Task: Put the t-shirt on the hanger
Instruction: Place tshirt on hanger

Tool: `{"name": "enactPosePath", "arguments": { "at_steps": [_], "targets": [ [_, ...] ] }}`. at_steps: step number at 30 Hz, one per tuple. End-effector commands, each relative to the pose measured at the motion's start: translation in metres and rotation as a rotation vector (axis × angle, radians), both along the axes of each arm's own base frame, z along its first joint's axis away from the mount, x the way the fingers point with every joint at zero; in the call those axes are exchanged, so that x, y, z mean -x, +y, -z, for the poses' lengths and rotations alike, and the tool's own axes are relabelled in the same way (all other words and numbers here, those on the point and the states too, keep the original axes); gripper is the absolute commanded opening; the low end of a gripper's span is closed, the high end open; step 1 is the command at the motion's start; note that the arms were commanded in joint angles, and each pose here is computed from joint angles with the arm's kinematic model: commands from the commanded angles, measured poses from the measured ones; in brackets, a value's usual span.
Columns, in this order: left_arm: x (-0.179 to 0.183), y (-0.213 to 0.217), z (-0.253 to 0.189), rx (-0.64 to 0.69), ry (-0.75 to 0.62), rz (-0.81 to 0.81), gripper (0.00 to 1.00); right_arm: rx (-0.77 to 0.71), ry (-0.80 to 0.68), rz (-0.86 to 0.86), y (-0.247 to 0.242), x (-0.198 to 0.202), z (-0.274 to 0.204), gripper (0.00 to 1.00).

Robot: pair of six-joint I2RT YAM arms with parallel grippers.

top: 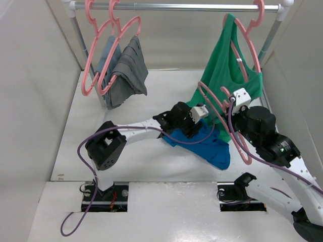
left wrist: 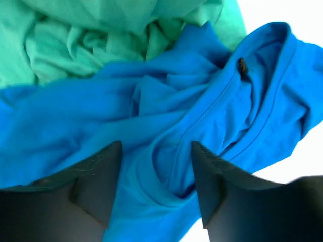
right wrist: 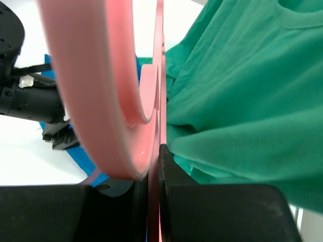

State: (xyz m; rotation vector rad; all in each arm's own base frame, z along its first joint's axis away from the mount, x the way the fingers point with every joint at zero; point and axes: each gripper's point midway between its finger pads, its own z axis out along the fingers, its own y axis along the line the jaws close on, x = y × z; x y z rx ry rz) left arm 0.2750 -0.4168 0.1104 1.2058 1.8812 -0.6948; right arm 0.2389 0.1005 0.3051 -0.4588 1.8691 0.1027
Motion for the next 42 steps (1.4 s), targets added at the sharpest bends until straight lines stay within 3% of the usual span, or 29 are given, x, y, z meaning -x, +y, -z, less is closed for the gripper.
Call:
{"name": "enactPosePath", "arguments": {
  "at_steps": [1,2,4,8,11,16,23,28,42],
  "targets": [
    [-0.006,0.001,-0.017,-0.017,-0.015,-0.097,0.48,-0.02,-0.03,0.0,-0.003,0.004,-0.015,0.0],
    [-0.005,0.002,-0.011,-0.034,-0.004,-0.097,0.31,-0.019,-0.029,0.0,-0.005,0.007,-0.015,0.0],
    [-0.005,0.011,-0.006,-0.07,-0.021,-0.103,0.19,-0.021,-0.016,-0.023,-0.002,0.011,-0.015,0.0],
    [-0.003,0.027,-0.009,-0.111,-0.06,-0.109,0.12,-0.026,0.025,-0.09,0.005,0.022,-0.011,0.0],
    [-0.001,0.039,-0.011,-0.135,-0.087,-0.113,0.0,-0.055,0.085,-0.173,0.019,0.034,-0.002,0.0],
    [-0.007,0.063,-0.013,-0.176,-0.082,-0.134,0.0,-0.115,0.221,-0.232,0.029,0.058,0.018,0.0],
    [-0.056,0.114,-0.031,-0.172,-0.072,-0.245,0.0,-0.189,0.277,-0.334,0.039,0.089,0.006,0.0],
    [-0.038,0.109,-0.043,-0.122,-0.06,-0.161,0.0,-0.18,0.336,-0.355,0.041,0.096,0.018,0.0],
    [-0.026,0.096,-0.065,-0.041,-0.055,-0.109,0.0,-0.172,0.257,-0.397,0.07,0.07,0.037,0.0]
  ]
}}
